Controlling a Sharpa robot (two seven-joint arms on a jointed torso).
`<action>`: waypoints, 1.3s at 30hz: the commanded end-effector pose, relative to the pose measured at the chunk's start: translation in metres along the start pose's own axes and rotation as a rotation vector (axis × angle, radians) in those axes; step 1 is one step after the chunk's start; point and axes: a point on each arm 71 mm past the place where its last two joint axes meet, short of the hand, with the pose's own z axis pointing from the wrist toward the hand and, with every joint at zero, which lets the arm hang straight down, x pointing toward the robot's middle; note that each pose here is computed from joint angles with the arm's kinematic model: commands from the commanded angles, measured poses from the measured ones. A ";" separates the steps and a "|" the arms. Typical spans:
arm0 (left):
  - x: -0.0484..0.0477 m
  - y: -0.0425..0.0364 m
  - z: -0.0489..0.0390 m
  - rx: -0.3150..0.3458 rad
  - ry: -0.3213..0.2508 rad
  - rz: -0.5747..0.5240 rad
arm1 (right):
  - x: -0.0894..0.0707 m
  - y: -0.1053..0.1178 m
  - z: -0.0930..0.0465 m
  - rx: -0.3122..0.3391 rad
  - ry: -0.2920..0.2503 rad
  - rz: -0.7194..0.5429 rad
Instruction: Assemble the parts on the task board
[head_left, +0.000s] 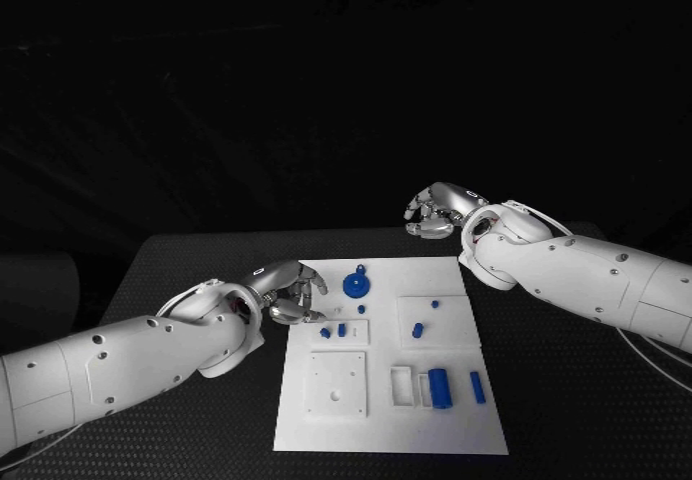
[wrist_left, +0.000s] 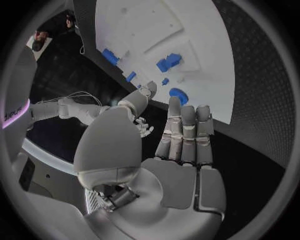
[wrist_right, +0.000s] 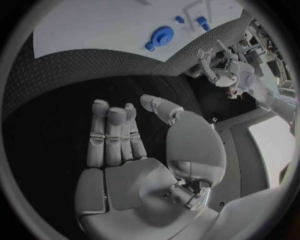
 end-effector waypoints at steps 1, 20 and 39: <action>-0.0064 -0.0109 0.0047 0.124 0.166 0.074 | 0.000 -0.001 0.000 -0.007 -0.001 0.004; -0.0105 -0.0463 0.0234 0.236 0.334 0.784 | 0.000 -0.003 0.002 -0.005 0.005 0.006; -0.0018 -0.0611 0.0311 0.287 0.354 0.841 | 0.002 -0.002 0.002 -0.007 0.006 0.008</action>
